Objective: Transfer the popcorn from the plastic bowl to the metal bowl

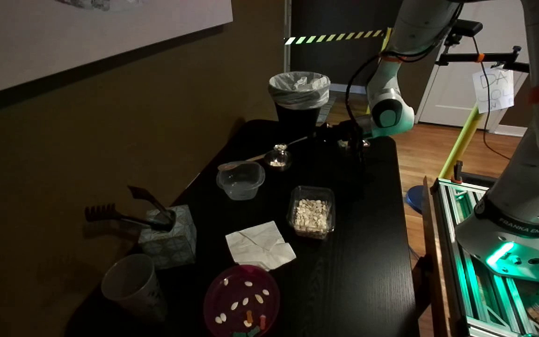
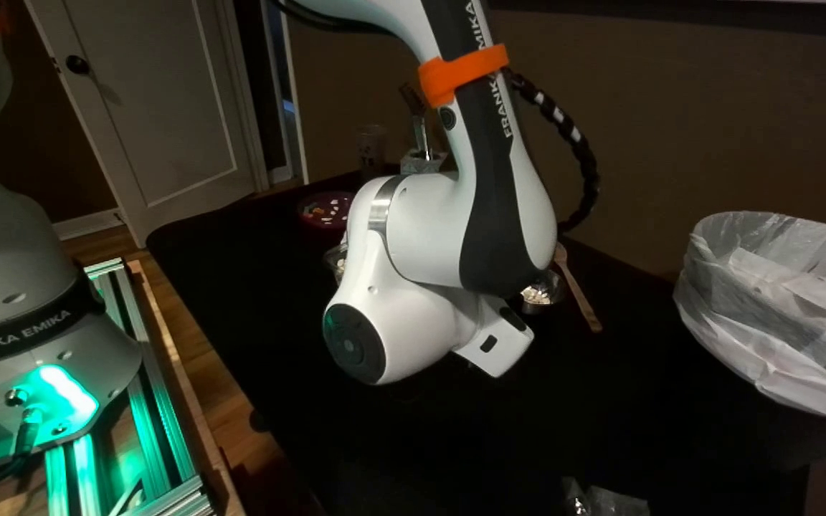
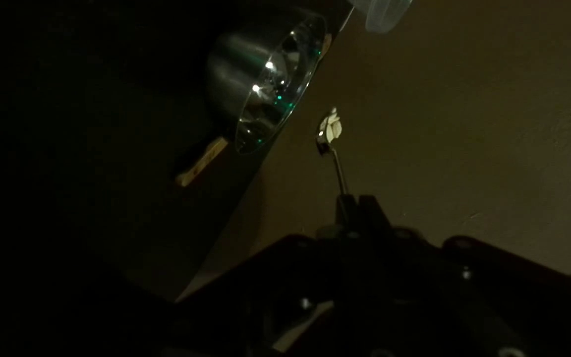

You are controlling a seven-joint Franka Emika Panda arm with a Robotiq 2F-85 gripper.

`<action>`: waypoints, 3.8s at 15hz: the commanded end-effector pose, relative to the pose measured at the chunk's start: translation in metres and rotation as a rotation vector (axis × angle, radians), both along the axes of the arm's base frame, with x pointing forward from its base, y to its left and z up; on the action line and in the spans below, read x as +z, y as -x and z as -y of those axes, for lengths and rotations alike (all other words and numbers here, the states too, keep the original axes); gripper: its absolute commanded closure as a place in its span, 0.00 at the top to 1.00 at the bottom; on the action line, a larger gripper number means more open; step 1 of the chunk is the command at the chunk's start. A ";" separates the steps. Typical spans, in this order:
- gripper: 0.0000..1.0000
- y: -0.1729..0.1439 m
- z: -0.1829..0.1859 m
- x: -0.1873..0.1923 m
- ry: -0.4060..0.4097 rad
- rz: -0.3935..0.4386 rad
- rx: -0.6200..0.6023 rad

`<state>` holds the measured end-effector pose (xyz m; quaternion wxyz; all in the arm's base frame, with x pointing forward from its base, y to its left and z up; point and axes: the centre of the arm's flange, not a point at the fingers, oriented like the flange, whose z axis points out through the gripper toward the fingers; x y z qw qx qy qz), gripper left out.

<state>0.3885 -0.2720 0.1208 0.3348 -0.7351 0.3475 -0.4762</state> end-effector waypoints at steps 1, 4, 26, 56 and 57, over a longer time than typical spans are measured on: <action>0.01 0.005 -0.017 0.005 0.171 0.022 -0.058; 0.01 0.002 -0.027 0.002 0.339 0.051 -0.034; 0.01 0.038 -0.028 0.006 -0.042 -0.116 0.569; 0.01 0.038 -0.054 0.011 0.093 -0.428 0.815; 0.23 0.038 -0.054 0.011 0.090 -0.431 0.812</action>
